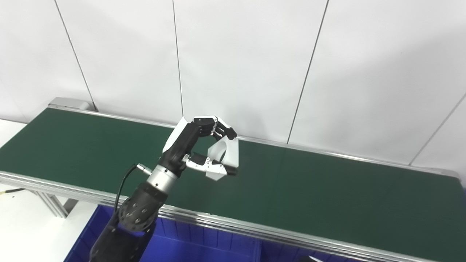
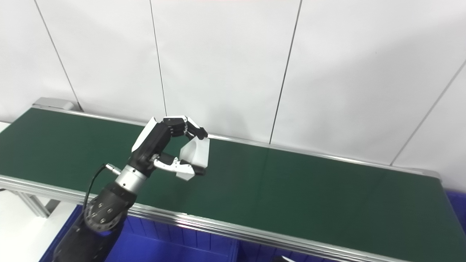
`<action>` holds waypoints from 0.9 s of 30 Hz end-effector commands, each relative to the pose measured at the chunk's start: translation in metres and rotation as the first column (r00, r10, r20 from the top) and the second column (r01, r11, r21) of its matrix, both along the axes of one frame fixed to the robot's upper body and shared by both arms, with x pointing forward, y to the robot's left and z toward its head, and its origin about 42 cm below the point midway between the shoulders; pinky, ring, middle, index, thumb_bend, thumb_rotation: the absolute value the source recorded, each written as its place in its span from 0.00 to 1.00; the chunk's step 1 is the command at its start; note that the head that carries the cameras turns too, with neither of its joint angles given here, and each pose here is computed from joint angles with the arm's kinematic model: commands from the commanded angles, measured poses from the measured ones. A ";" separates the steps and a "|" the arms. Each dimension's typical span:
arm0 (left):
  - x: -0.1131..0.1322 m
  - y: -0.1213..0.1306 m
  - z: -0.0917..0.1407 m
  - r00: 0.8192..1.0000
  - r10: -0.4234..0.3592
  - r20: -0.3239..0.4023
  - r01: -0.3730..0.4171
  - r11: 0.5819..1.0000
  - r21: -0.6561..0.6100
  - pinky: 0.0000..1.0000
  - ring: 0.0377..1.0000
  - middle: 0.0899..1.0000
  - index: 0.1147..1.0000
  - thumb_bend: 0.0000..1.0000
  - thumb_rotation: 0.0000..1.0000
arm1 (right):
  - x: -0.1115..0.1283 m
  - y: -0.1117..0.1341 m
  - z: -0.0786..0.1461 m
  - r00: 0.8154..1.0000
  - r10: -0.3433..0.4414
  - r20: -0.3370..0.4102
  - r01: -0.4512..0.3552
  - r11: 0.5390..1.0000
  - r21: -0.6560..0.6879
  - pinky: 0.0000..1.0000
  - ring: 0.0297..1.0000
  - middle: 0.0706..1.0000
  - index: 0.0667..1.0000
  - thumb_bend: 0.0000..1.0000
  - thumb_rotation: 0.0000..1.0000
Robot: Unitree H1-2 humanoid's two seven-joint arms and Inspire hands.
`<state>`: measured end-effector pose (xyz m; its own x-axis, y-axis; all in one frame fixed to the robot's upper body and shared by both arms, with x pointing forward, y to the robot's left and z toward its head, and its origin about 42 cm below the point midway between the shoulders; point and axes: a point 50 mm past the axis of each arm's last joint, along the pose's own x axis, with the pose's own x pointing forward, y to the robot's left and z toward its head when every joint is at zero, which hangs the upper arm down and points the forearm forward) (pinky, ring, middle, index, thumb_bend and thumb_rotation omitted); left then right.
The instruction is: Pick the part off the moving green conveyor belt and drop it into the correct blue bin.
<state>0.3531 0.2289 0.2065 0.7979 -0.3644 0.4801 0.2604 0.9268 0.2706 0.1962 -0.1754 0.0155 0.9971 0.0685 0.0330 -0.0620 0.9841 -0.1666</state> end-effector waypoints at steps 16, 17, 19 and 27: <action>-0.069 -0.003 -0.026 0.915 -0.308 -0.260 0.258 0.943 -0.211 0.37 0.43 0.44 0.42 0.48 0.00 | -0.003 0.004 0.030 0.991 -0.002 0.137 -0.006 0.999 0.053 0.57 0.64 0.67 0.65 0.62 0.00; -0.071 -0.002 -0.028 0.904 -0.316 -0.288 0.266 0.943 -0.201 0.37 0.43 0.45 0.42 0.48 0.00 | -0.003 0.004 0.031 0.990 -0.001 0.138 -0.006 0.998 0.055 0.57 0.64 0.67 0.65 0.62 0.00; -0.073 0.001 -0.032 0.882 -0.326 -0.339 0.280 0.943 -0.178 0.38 0.43 0.45 0.41 0.48 0.00 | -0.004 0.004 0.032 0.990 -0.001 0.139 -0.007 0.998 0.055 0.57 0.64 0.67 0.64 0.62 0.00; -0.085 0.009 -0.059 0.828 -0.268 -0.493 0.228 0.963 -0.142 0.41 0.44 0.45 0.40 0.48 0.00 | -0.005 0.004 0.032 0.991 -0.003 0.135 -0.005 0.998 0.060 0.56 0.63 0.66 0.64 0.62 0.00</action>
<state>0.2681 0.2346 0.1452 0.8177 -0.5700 0.0808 0.5746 0.8167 -0.0532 0.1885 -0.1759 0.0349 0.9941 0.0598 0.0902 -0.0464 0.9885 -0.1441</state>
